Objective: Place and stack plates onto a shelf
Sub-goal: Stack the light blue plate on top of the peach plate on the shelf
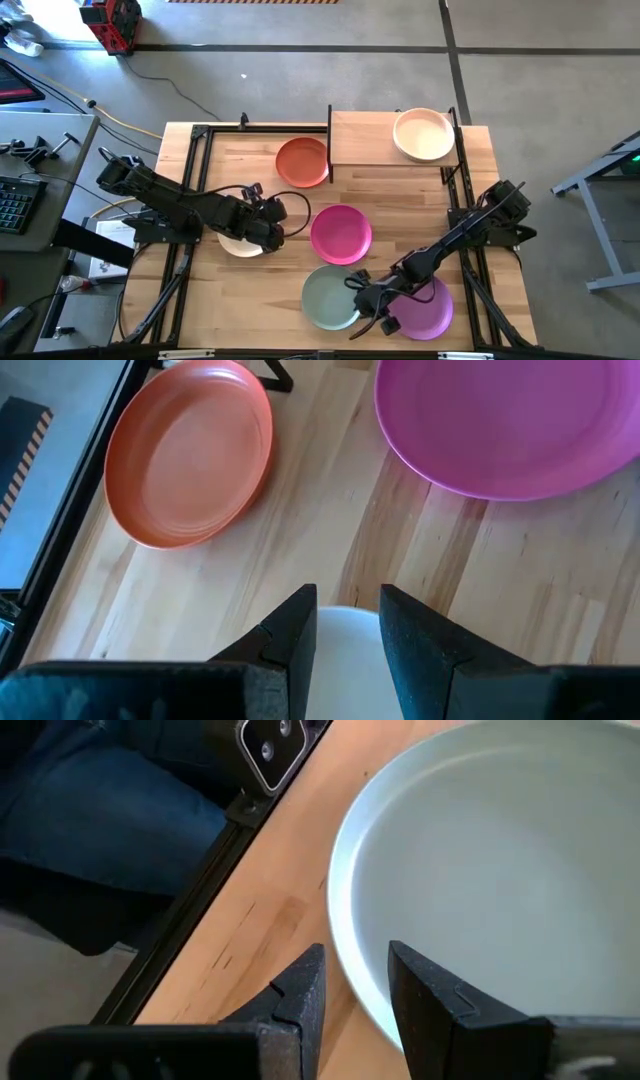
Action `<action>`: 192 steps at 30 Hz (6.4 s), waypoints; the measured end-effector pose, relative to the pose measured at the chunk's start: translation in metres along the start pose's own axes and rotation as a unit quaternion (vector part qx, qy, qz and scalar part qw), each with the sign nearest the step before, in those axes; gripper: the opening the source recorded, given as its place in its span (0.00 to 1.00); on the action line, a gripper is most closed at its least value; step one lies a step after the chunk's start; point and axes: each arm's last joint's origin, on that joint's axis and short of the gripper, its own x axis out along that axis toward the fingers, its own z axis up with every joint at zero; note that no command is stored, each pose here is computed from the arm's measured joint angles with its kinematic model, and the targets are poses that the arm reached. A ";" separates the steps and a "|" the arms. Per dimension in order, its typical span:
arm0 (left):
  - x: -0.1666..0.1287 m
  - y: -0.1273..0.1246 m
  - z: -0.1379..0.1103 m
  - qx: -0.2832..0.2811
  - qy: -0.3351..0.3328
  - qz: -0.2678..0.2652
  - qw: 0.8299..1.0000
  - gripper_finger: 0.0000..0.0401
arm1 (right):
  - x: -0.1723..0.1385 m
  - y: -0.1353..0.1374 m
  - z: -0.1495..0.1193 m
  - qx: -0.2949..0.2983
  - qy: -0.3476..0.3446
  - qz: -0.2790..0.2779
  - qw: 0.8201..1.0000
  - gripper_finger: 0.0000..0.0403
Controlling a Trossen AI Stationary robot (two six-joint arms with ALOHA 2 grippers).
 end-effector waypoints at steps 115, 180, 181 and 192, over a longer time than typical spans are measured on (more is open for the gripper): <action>0.008 0.009 0.005 -0.023 0.016 -0.008 1.000 0.25 | -0.266 -0.097 -0.010 0.077 -0.006 -0.552 0.830 0.00; 0.008 0.009 0.005 -0.023 0.016 -0.008 1.000 0.25 | -0.307 -0.175 -0.070 0.308 0.070 -0.483 0.816 0.02; 0.008 0.009 0.005 -0.023 0.016 -0.007 1.000 0.25 | -0.306 -0.175 -0.070 0.308 0.070 -0.483 0.816 0.03; 0.008 0.009 0.005 -0.023 0.016 -0.008 1.000 0.25 | -0.307 -0.175 -0.071 0.308 0.073 -0.490 0.812 0.21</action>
